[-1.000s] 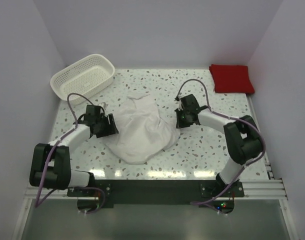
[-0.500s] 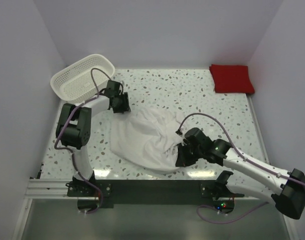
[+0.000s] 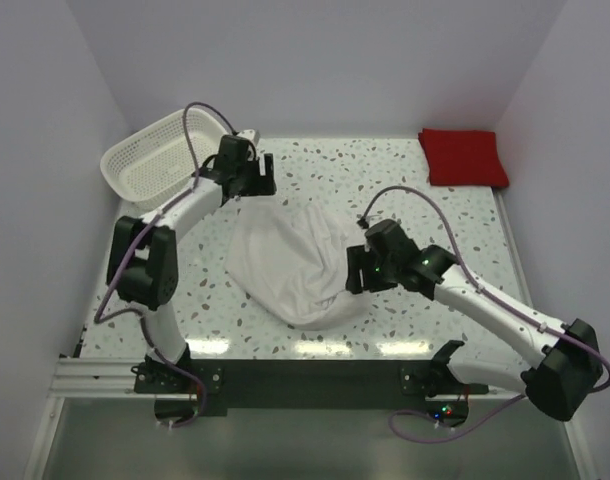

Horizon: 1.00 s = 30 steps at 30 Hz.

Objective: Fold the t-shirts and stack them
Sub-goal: Flatten the tshirt out

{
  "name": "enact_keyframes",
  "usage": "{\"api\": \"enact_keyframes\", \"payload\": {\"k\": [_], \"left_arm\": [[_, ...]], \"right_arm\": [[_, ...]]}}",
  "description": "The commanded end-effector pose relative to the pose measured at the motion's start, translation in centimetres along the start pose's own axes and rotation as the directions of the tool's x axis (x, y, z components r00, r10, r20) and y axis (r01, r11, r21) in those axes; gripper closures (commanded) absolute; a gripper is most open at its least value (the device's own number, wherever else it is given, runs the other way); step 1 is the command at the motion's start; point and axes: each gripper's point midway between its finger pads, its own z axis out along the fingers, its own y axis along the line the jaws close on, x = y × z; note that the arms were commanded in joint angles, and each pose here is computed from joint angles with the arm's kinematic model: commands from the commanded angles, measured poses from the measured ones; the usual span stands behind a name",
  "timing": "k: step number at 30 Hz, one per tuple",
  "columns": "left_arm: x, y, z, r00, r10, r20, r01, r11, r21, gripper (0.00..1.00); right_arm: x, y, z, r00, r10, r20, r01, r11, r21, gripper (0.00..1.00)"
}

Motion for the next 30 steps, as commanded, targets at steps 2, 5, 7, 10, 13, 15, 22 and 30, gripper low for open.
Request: {"api": "enact_keyframes", "payload": {"k": [2,5,7,10,13,15,22,30], "left_arm": [[-3.7,1.4,-10.8,0.976,-0.007,0.218,0.026,0.996,-0.087,0.14],[1.0,3.0,-13.6,0.978,-0.063,0.201,0.087,0.990,-0.112,0.08],[4.9,4.0,-14.7,0.978,-0.111,0.176,0.133,0.984,-0.118,0.07],[10.1,4.0,-15.2,0.978,-0.177,0.114,0.185,0.980,-0.071,0.07],[14.2,3.8,-15.0,0.971,-0.236,0.042,0.238,0.971,-0.030,0.07],[16.6,3.7,-14.6,0.965,-0.261,-0.010,0.261,0.965,-0.012,0.08],[19.2,4.1,-13.1,0.959,-0.275,-0.064,0.275,0.961,-0.020,0.16],[20.5,3.3,-11.7,0.949,-0.292,-0.116,0.294,0.956,0.002,0.29]], "right_arm": [[-4.1,-6.8,-0.3,0.993,0.059,0.107,-0.075,0.985,0.153,0.38],[-5.6,-7.9,0.3,0.986,0.114,0.121,-0.129,0.984,0.125,0.37],[-6.8,-7.8,0.4,0.981,0.138,0.139,-0.151,0.985,0.087,0.33],[-7.9,-8.3,0.6,0.977,0.141,0.162,-0.158,0.983,0.094,0.30],[-8.6,-10.1,1.5,0.974,0.144,0.173,-0.171,0.974,0.150,0.31],[-8.8,-11.0,2.0,0.971,0.157,0.181,-0.187,0.968,0.164,0.31],[-10.4,-12.9,4.4,0.967,0.161,0.198,-0.198,0.962,0.186,0.32],[-10.5,-14.5,7.1,0.970,0.167,0.177,-0.205,0.953,0.222,0.33]]}}
